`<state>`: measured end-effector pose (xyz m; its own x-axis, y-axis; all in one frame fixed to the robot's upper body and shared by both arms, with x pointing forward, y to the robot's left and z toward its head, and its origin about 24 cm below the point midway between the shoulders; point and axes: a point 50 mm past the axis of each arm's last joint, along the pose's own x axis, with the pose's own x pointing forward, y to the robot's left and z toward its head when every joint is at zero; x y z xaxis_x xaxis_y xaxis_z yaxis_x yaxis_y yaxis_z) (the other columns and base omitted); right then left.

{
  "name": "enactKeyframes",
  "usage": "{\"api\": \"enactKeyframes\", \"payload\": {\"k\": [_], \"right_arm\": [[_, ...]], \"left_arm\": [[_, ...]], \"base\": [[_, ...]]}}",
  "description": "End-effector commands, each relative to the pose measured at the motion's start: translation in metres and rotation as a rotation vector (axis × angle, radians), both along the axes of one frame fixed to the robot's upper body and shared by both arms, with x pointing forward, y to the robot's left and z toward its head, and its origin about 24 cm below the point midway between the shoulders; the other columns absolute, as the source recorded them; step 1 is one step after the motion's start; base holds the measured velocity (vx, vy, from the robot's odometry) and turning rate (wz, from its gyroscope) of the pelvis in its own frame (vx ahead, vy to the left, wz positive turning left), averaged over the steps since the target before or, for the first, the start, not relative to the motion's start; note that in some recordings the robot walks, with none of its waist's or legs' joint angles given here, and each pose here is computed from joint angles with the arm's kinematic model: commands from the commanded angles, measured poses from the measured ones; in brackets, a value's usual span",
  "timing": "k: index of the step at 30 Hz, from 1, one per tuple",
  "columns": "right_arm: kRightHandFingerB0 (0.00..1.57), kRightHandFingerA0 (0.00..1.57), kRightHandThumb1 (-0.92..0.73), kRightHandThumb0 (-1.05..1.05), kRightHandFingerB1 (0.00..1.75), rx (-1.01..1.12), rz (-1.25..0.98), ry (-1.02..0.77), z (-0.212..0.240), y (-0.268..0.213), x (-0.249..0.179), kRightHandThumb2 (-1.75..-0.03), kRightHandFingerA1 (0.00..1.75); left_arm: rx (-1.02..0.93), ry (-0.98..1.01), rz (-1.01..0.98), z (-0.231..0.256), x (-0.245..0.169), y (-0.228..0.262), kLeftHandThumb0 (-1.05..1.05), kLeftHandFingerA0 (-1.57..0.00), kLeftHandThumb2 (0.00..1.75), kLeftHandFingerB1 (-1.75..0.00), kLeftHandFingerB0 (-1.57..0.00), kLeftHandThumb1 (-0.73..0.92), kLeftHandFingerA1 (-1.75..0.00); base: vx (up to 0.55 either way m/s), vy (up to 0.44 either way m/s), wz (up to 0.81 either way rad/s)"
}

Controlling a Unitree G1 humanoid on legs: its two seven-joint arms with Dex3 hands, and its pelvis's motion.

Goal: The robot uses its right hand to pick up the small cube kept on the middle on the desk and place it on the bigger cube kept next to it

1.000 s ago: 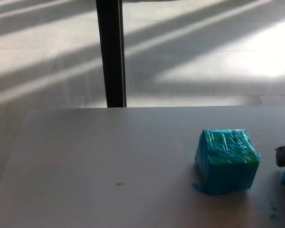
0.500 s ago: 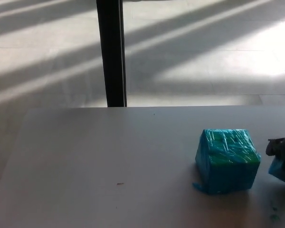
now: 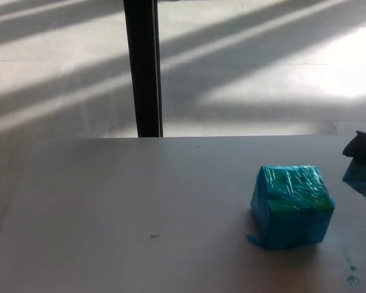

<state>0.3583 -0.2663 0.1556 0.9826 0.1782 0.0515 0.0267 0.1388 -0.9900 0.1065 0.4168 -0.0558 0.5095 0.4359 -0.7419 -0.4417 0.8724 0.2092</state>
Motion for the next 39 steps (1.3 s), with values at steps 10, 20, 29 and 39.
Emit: {"api": "enactKeyframes", "payload": {"k": [10,20,29,39], "right_arm": [[0.66,0.79,-0.60,-0.19,1.60,0.035,0.160,0.053,0.081,0.015,0.007,-1.01,1.75],[0.62,0.70,-0.64,-0.19,1.60,0.057,0.306,0.356,0.078,0.056,0.006,-0.97,1.74],[0.65,0.68,-0.59,-0.20,1.56,0.042,0.333,0.445,0.074,0.073,0.006,-1.01,1.70],[0.71,0.76,-0.50,-0.23,1.61,0.046,0.376,0.447,0.070,0.089,0.007,-1.20,1.74]], "left_arm": [[0.011,-0.012,0.020,0.005,-0.003,0.006,-0.86,-0.44,0.64,-0.31,-0.32,0.79,-0.38],[0.009,-0.014,0.039,0.006,-0.004,0.008,-0.85,-0.43,0.65,-0.31,-0.32,0.78,-0.38],[0.020,-0.013,0.030,0.007,-0.002,0.009,-0.85,-0.45,0.65,-0.31,-0.33,0.79,-0.38],[0.019,-0.020,0.040,0.007,-0.004,0.009,-0.84,-0.43,0.65,-0.32,-0.33,0.78,-0.39]], "base": [[0.00,0.000,0.00],[0.00,0.000,0.00],[0.00,0.000,0.00],[0.00,0.000,0.00]]}}
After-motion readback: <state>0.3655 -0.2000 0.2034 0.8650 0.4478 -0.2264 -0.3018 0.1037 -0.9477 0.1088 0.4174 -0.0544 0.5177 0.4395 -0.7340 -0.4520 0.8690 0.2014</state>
